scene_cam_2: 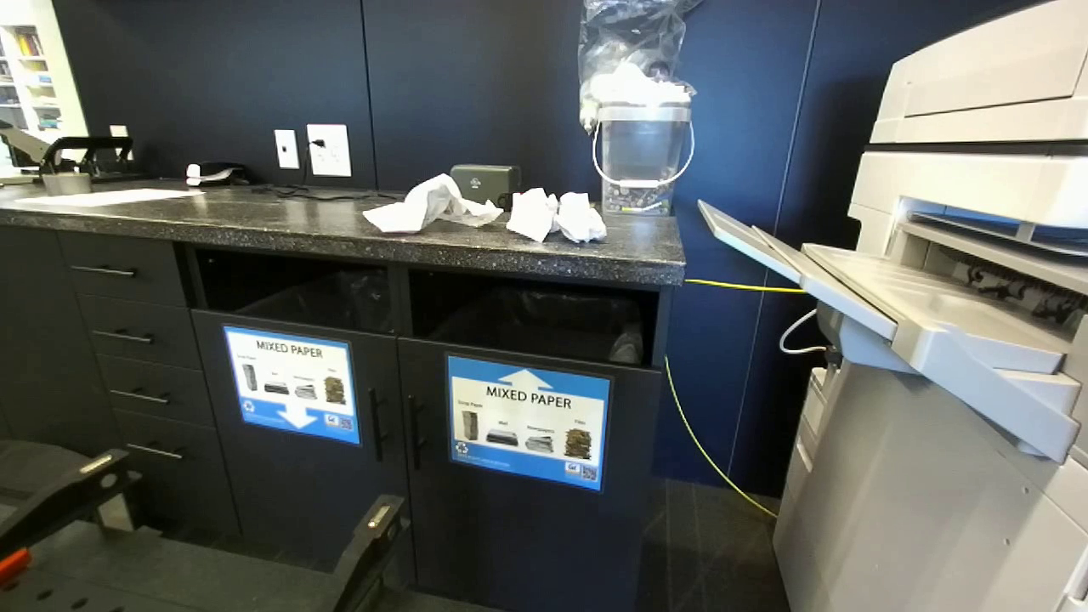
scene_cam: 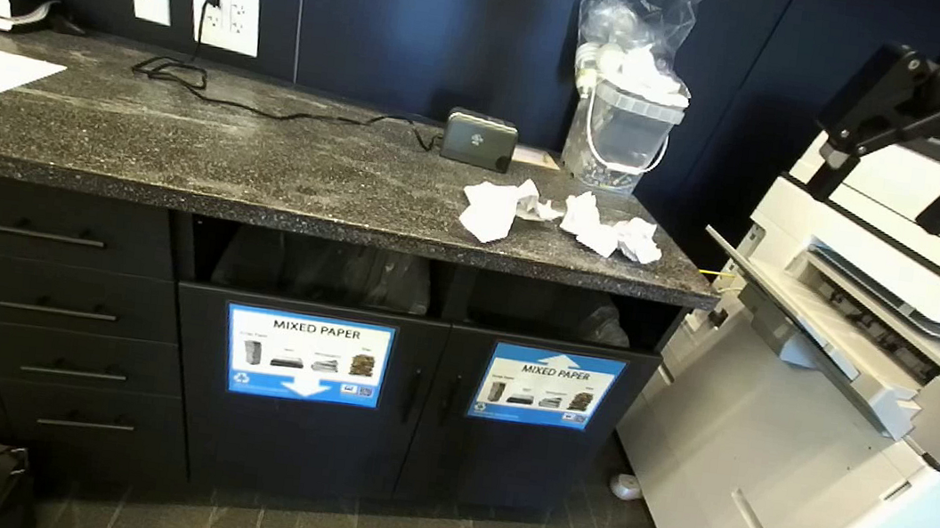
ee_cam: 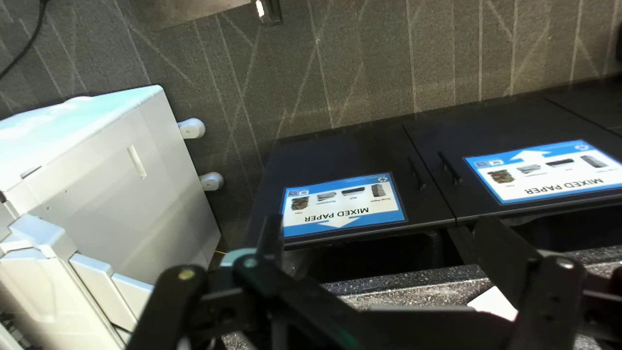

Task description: Throw two of the papers on the tabletop into the bin on the right

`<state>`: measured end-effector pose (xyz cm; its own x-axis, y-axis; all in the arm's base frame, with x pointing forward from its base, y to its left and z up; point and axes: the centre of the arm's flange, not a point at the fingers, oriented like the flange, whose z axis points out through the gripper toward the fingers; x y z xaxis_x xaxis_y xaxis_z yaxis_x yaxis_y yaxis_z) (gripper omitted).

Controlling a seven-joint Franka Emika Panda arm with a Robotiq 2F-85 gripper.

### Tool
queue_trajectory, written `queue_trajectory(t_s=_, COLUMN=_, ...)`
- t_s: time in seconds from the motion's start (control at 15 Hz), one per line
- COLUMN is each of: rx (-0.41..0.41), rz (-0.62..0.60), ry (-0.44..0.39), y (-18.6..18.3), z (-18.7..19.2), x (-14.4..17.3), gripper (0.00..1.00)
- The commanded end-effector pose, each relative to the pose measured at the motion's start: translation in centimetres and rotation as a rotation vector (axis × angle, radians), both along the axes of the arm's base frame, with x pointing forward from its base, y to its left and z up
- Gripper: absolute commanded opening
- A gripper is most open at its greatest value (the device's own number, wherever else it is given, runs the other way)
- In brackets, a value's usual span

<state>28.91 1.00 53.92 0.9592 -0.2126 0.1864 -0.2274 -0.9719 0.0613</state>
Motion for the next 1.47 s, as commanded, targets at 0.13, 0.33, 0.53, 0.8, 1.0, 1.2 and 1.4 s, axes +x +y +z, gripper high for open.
queue_trajectory(t_s=0.13, rx=-0.133, rz=0.050, ry=-0.081, y=-2.8, z=-0.2, x=8.0, gripper=1.00)
queue_trajectory(t_s=0.33, rx=-0.124, rz=0.124, ry=-0.158, y=-5.2, z=-1.1, x=14.0, gripper=1.00)
queue_trajectory(t_s=0.53, rx=-0.107, rz=0.248, ry=-0.190, y=-8.0, z=-2.0, x=19.2, gripper=1.00)
queue_trajectory(t_s=0.8, rx=-0.088, rz=0.404, ry=-0.150, y=-12.1, z=-4.4, x=25.8, gripper=1.00)
queue_trajectory(t_s=1.0, rx=-0.052, rz=0.504, ry=-0.103, y=-14.3, z=-7.2, x=30.4, gripper=1.00)
queue_trajectory(t_s=1.2, rx=-0.084, rz=0.600, ry=-0.050, y=-15.5, z=-10.0, x=34.3, gripper=1.00)
queue_trajectory(t_s=1.4, rx=-0.146, rz=0.668, ry=0.033, y=-16.0, z=-13.6, x=38.0, gripper=1.00)
